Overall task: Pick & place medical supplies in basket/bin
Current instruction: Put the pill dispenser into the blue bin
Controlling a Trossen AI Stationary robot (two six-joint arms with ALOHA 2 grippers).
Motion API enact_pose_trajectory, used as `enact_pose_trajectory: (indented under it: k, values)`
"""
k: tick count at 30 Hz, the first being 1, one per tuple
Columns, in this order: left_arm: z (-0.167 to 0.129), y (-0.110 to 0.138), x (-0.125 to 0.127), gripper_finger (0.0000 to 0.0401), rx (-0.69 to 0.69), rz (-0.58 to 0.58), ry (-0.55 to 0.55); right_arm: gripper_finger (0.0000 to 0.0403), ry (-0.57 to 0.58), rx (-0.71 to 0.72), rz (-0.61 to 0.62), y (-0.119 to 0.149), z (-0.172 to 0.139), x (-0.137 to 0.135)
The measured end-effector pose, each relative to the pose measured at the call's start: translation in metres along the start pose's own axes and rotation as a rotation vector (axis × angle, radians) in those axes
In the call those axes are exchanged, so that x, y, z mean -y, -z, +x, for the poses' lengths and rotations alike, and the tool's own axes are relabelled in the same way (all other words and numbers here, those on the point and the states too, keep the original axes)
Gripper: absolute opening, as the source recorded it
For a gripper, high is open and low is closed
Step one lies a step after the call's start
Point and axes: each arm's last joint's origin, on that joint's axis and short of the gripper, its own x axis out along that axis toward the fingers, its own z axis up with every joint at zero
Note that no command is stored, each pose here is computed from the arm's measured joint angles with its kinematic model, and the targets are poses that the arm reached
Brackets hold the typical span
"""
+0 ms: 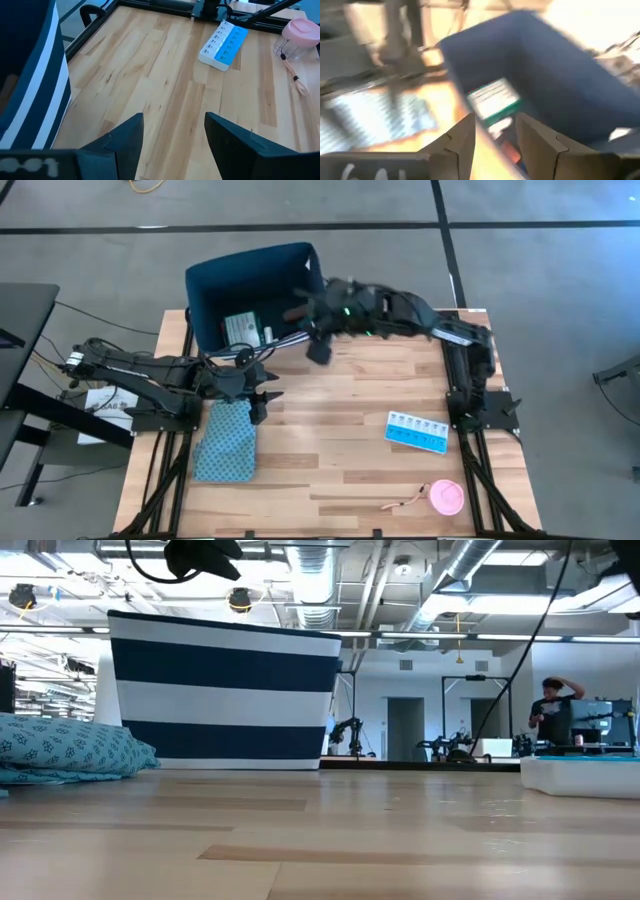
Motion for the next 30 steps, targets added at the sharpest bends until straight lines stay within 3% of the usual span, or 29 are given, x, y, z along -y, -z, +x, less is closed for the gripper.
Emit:
enact_pose_trajectory:
  k: [4,9,12,16,23,27,30]
  values:
    - [0.000,0.000,0.000,0.0199,0.000,-0.019,-0.001,0.0141,-0.017,-0.158,0.019,0.014,-0.029,-0.036]
    - [0.000,0.000,0.000,0.0199,0.000,-0.045,0.000,0.0150,0.045,-0.447,0.048,0.044,-0.056,-0.067]
    - [0.000,0.000,0.000,0.0199,0.000,-0.080,-0.001,0.0157,0.046,-0.501,0.149,0.053,-0.049,-0.086]
    - [0.002,0.001,0.001,0.0199,-0.013,-0.120,-0.004,0.0169,-0.110,-0.609,0.221,0.062,-0.049,-0.111]
    - [0.003,0.005,0.007,0.0199,-0.035,-0.105,0.008,0.0181,-0.286,-0.840,0.166,0.093,-0.038,-0.171]
    - [0.003,0.005,0.008,0.0199,-0.037,-0.102,0.008,0.0182,-0.308,-0.942,0.123,0.121,-0.032,-0.209]
    - [0.004,0.005,0.008,0.0199,-0.038,-0.102,0.005,0.0180,-0.218,-1.048,0.131,0.143,-0.034,-0.225]
